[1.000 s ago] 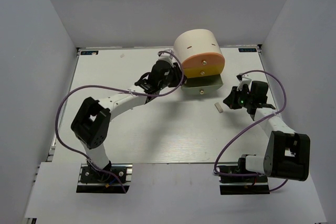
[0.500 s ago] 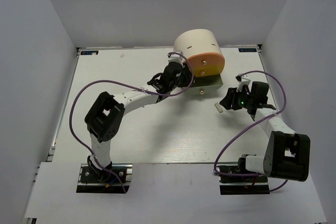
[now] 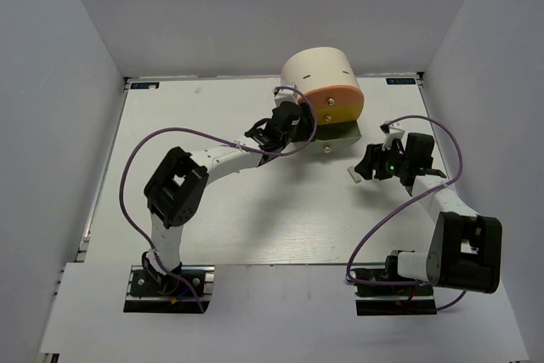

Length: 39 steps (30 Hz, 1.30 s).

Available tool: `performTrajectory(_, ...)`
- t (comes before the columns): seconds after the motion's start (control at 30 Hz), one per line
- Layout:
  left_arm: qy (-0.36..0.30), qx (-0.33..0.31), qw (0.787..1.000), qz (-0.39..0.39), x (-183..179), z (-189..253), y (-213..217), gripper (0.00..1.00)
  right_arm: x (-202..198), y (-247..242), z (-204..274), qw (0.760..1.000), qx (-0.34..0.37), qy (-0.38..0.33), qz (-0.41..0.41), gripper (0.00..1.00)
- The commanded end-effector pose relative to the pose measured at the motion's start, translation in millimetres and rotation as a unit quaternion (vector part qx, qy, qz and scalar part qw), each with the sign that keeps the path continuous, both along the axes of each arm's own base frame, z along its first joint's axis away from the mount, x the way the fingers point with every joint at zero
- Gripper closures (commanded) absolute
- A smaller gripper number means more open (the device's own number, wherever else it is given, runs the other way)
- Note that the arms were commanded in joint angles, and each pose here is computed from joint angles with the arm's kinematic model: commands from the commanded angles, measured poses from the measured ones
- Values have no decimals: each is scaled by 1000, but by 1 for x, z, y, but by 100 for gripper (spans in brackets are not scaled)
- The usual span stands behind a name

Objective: Sort the stationery into containers
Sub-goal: Place the stationery in the drawer, then pick up the stationery from the center of the board.

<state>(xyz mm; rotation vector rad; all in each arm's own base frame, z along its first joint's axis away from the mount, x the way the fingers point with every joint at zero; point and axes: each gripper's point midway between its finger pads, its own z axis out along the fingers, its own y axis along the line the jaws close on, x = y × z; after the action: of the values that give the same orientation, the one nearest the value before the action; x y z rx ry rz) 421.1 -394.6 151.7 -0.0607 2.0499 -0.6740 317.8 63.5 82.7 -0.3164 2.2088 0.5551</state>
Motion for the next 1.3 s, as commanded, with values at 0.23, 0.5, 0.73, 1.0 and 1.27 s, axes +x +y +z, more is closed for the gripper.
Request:
performTrajectory(0.23, -48, -39, 998, -27, -13, 66, -3, 31, 1, 2, -18, 999, -38, 2, 26, 35)
performTrajectory(0.5, -56, -26, 998, -17, -53, 74, 46, 30, 4, 11, -40, 995, -87, -6, 51, 35)
performTrajectory(0.73, -37, 15, 999, 31, -90, 52, 109, 28, 8, 7, -63, 990, -136, 5, 41, 42)
performTrajectory(1.0, 5, 20, 998, 54, -120, 24, 142, 28, 8, 10, -60, 987, -150, 6, 61, 90)
performTrajectory(1.27, 15, 26, 998, 56, -128, 12, 150, 28, -39, 58, 18, 959, -81, -84, 260, 98)
